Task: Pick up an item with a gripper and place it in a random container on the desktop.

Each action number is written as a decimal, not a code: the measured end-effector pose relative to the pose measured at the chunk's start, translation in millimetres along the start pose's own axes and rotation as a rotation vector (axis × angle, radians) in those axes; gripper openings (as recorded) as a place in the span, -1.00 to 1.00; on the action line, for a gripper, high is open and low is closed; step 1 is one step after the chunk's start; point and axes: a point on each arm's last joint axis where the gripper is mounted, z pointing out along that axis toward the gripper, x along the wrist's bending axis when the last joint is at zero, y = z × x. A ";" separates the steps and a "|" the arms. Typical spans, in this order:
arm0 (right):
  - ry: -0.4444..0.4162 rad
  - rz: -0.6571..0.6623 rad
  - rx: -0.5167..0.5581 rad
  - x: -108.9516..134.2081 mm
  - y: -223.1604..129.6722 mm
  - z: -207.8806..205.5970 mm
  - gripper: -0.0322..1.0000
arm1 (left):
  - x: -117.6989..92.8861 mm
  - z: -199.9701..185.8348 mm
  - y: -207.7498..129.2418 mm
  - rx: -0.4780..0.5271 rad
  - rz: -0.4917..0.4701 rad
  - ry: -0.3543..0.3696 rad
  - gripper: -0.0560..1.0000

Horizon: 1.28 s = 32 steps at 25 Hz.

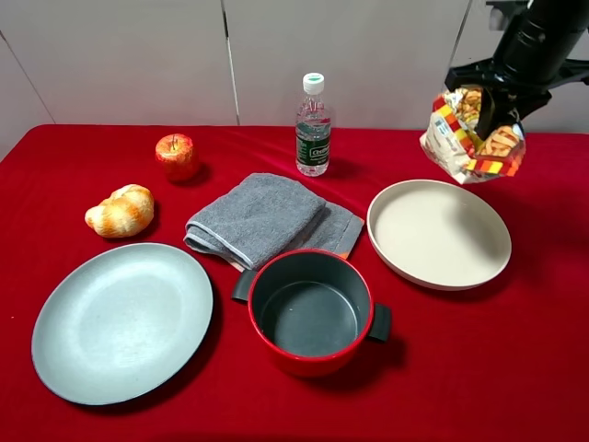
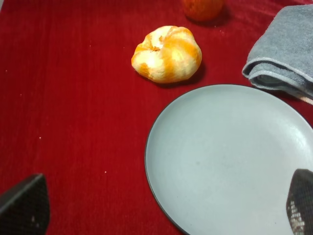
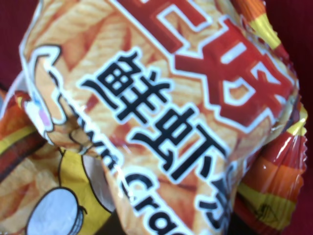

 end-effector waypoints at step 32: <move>0.077 -0.049 0.095 2.3 -49.2 61.3 -0.74 | 0.0 0.0 0.0 0.000 0.000 0.000 0.92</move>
